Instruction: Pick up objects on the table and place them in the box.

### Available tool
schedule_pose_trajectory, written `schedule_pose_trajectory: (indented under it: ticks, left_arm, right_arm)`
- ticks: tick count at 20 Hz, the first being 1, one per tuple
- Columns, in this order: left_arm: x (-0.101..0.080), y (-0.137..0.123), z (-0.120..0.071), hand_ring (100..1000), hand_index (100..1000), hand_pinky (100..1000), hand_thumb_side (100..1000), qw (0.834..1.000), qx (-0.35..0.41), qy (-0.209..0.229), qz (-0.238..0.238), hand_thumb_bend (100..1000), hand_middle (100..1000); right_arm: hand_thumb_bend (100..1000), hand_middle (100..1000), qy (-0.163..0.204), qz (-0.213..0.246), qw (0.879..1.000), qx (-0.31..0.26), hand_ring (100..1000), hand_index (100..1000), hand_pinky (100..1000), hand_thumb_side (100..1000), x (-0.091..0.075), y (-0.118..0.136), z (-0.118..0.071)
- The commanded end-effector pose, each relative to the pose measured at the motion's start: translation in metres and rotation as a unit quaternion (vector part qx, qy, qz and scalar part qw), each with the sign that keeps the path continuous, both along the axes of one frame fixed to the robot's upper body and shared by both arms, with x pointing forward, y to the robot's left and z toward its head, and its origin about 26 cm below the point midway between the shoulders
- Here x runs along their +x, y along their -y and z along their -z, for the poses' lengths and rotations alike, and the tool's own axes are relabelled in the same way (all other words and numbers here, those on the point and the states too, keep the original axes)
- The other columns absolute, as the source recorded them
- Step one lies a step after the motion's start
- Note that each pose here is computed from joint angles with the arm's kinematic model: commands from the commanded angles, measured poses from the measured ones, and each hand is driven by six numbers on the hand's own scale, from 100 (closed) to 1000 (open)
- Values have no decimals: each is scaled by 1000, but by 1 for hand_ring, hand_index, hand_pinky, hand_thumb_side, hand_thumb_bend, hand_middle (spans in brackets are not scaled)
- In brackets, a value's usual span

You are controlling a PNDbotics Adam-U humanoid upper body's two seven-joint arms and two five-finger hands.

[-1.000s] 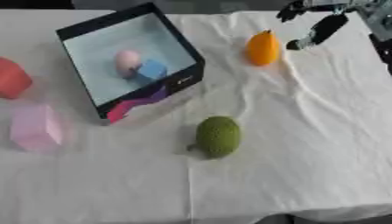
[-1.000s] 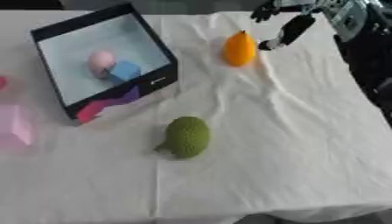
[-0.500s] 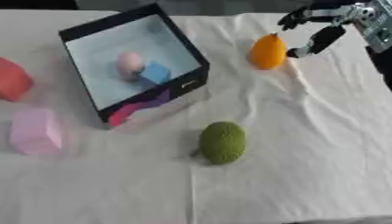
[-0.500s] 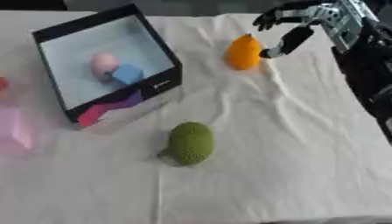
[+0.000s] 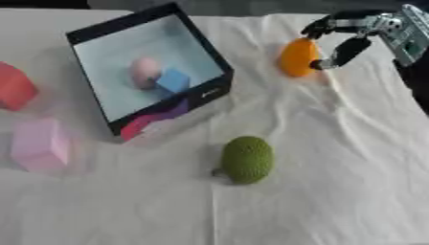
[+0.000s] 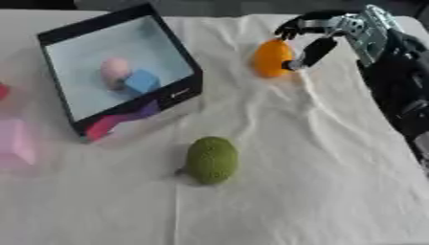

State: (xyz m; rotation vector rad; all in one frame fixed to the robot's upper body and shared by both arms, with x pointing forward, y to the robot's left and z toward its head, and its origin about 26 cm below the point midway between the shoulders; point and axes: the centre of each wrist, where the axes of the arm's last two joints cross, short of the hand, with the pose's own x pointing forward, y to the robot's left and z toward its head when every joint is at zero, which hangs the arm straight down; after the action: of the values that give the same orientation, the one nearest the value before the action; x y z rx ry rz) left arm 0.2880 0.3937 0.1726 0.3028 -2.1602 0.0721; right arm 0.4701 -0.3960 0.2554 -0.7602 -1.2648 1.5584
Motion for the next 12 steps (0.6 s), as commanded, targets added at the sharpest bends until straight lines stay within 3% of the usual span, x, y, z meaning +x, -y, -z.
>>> schedule_pose_trajectory:
  ticks: [1,7,9,10,12]
  left_arm:
    - [0,2,-12,892,779,928,718,1000,12,16,6,100,795]
    - [1,4,-12,891,779,929,720,1000,10,16,13,100,792]
    - [1,4,-12,892,778,929,719,1000,11,14,15,100,789]
    - [1,4,-11,892,777,929,720,1000,11,13,15,100,788]
    - [1,3,-10,893,776,930,721,1000,12,8,13,100,788]
  right_arm:
    - [369,823,16,13,1000,-3,890,943,941,317,-1,5,-11]
    - [333,773,34,35,999,18,858,917,905,275,1,4,-3]
    - [324,720,42,44,998,24,824,875,879,267,2,4,-1]
    - [257,624,51,48,997,32,766,796,849,256,2,4,0]
    - [130,517,75,57,994,62,681,690,802,210,2,3,-2]
